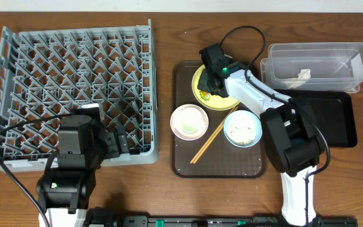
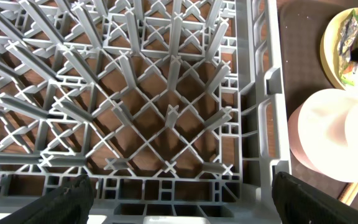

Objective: Sort waste into correct bins and load items into the dishwasher rack
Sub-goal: 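Carry the wrapper with the right gripper and drop it into the clear bin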

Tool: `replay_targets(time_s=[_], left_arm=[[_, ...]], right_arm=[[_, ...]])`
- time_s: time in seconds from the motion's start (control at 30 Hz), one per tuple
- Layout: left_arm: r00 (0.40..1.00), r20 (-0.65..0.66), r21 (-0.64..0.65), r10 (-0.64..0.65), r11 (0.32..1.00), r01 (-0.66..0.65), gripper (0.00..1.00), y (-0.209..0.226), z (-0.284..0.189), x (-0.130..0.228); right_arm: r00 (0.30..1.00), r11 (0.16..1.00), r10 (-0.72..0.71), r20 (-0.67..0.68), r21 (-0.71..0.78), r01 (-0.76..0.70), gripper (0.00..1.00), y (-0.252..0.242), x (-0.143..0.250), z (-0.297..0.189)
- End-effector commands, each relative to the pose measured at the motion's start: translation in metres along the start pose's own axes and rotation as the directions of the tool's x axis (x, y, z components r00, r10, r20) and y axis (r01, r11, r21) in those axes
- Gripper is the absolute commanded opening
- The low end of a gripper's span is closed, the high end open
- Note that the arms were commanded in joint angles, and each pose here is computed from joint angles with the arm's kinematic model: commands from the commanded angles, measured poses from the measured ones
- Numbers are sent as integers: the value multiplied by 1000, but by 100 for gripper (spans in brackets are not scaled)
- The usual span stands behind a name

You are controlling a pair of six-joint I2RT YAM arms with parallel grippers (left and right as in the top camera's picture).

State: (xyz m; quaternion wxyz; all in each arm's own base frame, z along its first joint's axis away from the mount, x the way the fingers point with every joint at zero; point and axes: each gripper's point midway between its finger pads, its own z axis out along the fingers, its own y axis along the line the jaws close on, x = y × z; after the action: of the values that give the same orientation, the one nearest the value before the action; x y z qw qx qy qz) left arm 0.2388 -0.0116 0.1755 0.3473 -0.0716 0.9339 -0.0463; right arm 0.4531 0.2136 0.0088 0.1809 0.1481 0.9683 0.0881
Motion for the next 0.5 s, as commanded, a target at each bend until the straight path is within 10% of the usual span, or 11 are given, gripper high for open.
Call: replay_targets(time_s=[0.0,0.47], left_arm=[[1000,21,8,-3,1000,2,93,-3,-5,-7],[1000,13,7,-3,1000,2,93,-2,-3,-6]], right_arm=[[996,997,-71,61,-4,71,1,-3,-24,-31],[924,978,102,368,135,-161,1,-134,-136,-172]])
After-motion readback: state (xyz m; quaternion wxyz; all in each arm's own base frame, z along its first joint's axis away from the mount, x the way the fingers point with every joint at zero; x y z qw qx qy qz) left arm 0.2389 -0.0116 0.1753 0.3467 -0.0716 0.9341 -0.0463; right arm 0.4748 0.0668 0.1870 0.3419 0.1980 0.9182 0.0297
